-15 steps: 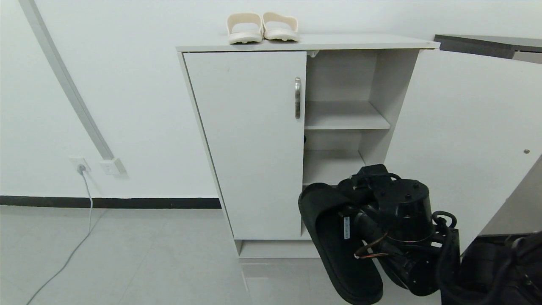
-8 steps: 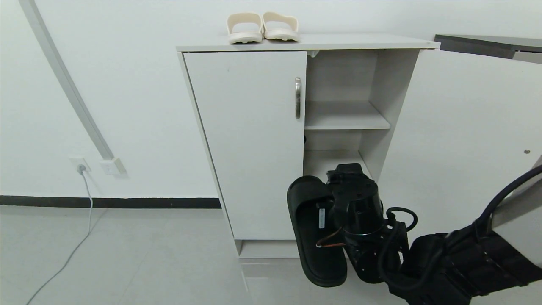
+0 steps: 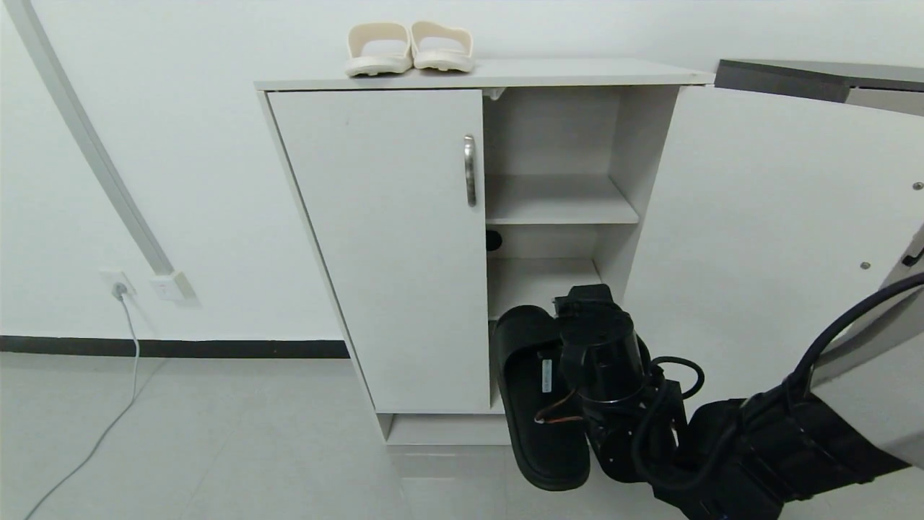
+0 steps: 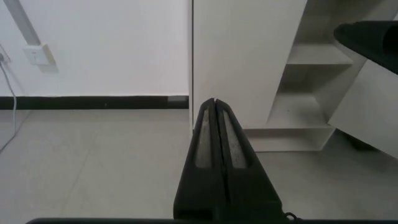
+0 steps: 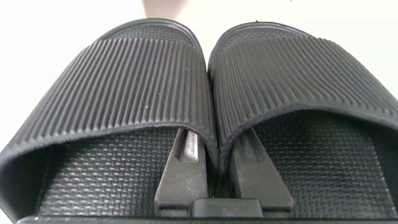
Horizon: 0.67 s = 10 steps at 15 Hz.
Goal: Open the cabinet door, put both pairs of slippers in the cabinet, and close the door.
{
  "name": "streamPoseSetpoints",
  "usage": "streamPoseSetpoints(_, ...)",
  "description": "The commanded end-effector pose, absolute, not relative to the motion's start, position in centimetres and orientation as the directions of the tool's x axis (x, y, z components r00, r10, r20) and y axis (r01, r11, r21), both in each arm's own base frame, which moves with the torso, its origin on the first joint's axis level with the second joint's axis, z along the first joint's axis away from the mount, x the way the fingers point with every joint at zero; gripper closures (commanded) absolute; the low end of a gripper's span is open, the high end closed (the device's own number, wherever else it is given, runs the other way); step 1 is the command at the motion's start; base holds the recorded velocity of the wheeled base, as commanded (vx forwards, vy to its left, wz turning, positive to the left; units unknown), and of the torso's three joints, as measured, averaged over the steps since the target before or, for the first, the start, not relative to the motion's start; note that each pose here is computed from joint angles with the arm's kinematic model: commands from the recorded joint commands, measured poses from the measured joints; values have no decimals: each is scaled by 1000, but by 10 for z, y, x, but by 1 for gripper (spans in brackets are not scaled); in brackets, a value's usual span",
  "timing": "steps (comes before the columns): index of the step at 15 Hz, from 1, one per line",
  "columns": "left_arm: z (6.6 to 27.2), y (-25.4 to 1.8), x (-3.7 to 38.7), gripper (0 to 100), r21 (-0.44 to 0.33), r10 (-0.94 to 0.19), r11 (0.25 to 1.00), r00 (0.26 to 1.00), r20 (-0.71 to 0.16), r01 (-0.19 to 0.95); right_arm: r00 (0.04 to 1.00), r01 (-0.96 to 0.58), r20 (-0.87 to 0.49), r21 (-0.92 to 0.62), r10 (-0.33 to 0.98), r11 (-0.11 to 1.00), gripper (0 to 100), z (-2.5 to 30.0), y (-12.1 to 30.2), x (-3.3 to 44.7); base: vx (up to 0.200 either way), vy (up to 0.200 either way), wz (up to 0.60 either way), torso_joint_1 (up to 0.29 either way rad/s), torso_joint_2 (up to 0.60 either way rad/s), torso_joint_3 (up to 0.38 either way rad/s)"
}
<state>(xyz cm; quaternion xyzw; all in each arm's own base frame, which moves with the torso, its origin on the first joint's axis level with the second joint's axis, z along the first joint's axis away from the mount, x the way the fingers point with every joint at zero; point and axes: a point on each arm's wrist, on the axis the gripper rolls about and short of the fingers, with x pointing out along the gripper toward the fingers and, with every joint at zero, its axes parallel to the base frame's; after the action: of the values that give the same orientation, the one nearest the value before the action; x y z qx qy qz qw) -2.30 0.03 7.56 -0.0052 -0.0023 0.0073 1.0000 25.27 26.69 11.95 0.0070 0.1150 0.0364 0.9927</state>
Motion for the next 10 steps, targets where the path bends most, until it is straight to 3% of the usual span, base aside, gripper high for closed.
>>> streamPoseSetpoints(1,76,0,-23,100,-12,15,1000,1000,2,-15,970,-56,-235,16,58,998,100,115,264,257,0,0,0,0,0,0)
streamPoseSetpoints(6,76,0,-23,100,-12,15,1000,1000,2,-15,971,33,-239,12,-29,999,100,96,250,291,0,0,0,0,0,0)
streamPoseSetpoints(10,76,0,-23,100,-11,15,1000,1000,2,-15,975,15,-221,31,-8,999,100,93,257,293,0,0,0,0,0,0)
